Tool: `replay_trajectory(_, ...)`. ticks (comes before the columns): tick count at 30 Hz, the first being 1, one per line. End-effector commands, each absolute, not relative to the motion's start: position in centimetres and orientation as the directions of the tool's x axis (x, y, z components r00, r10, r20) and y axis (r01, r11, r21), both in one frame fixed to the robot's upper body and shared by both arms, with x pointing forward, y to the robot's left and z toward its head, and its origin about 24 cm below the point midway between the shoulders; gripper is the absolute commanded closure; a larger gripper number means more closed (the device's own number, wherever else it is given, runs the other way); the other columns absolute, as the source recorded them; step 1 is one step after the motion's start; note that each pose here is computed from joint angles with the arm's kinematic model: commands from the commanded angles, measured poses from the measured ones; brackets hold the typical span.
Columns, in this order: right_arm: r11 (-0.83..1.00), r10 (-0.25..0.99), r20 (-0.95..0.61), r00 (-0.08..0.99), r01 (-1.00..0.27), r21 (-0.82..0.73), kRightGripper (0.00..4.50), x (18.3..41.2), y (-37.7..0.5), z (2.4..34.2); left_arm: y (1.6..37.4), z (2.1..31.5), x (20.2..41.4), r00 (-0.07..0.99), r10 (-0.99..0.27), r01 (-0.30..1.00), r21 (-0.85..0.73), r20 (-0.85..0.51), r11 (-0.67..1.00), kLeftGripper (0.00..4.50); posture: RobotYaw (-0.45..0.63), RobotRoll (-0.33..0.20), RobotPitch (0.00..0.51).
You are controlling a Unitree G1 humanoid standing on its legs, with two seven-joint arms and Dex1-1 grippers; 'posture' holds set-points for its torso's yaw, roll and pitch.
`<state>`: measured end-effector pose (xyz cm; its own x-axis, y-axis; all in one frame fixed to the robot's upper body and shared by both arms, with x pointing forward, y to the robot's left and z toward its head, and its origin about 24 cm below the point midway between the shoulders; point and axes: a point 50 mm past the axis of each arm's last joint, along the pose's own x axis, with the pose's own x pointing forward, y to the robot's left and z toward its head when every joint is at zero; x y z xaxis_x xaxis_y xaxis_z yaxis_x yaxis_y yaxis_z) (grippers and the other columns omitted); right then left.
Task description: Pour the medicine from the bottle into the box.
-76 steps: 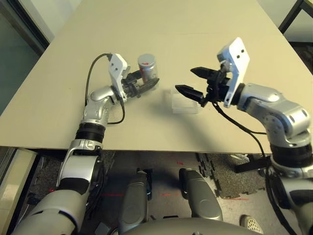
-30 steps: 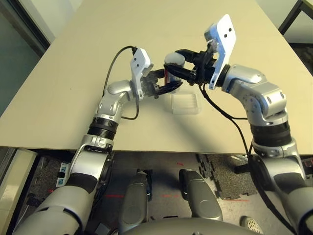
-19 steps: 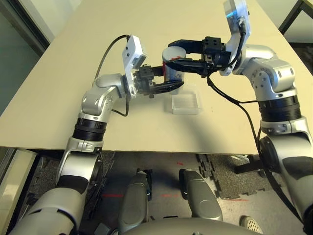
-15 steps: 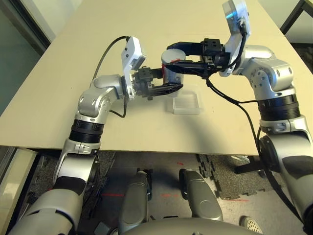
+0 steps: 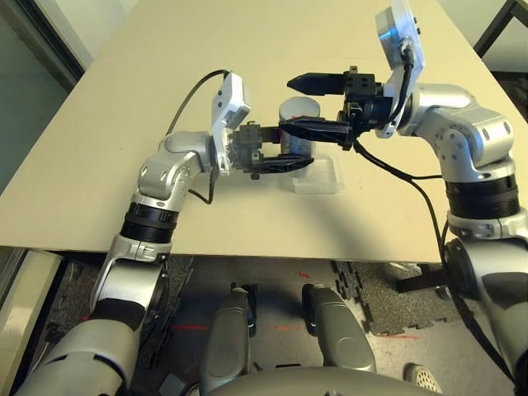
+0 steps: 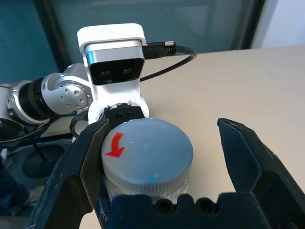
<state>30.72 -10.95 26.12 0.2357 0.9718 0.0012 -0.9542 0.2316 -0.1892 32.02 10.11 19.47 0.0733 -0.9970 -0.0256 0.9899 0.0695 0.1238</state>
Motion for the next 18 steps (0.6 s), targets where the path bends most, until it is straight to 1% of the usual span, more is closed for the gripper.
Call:
replay_trajectory(1, 0.268, 0.963, 0.023, 0.269, -0.944, -0.194, 0.0, 30.4, -11.3, 26.5, 9.5, 19.7, 31.9, 0.029, -0.999, 0.989, 0.147, -0.036, 0.024, 1.91, -0.16, 0.0, 0.177)
replay_trajectory(5, 0.296, 0.954, 0.018, 0.298, -0.937, -0.185, 0.0, 30.6, -11.7, 26.2, 9.3, 19.7, 31.8, 0.024, -0.999, 0.988, 0.15, -0.032, 0.019, 1.91, -0.16, 0.0, 0.176)
replay_trajectory(9, 0.358, 0.933, 0.025, 0.359, -0.919, -0.163, 0.0, 31.0, -13.1, 25.9, 9.9, 19.7, 31.8, 0.044, -0.998, 0.987, 0.155, -0.037, 0.038, 1.91, -0.15, 0.0, 0.181)
replay_trajectory(12, 0.397, 0.917, 0.026, 0.398, -0.904, -0.158, 0.0, 31.2, -14.2, 25.8, 10.2, 19.8, 31.9, 0.063, -0.997, 0.986, 0.157, -0.036, 0.056, 1.91, -0.15, 0.0, 0.182)
replay_trajectory(15, 0.458, 0.887, 0.022, 0.46, -0.876, -0.148, 0.0, 31.3, -15.9, 25.5, 10.8, 19.9, 32.1, 0.097, -0.995, 0.983, 0.161, -0.033, 0.091, 1.91, -0.14, 0.0, 0.183)
replay_trajectory(18, 0.484, 0.873, 0.015, 0.487, -0.863, -0.147, 0.0, 31.1, -16.8, 25.4, 11.3, 20.0, 32.2, 0.118, -0.992, 0.98, 0.163, -0.034, 0.111, 1.91, -0.14, 0.0, 0.186)
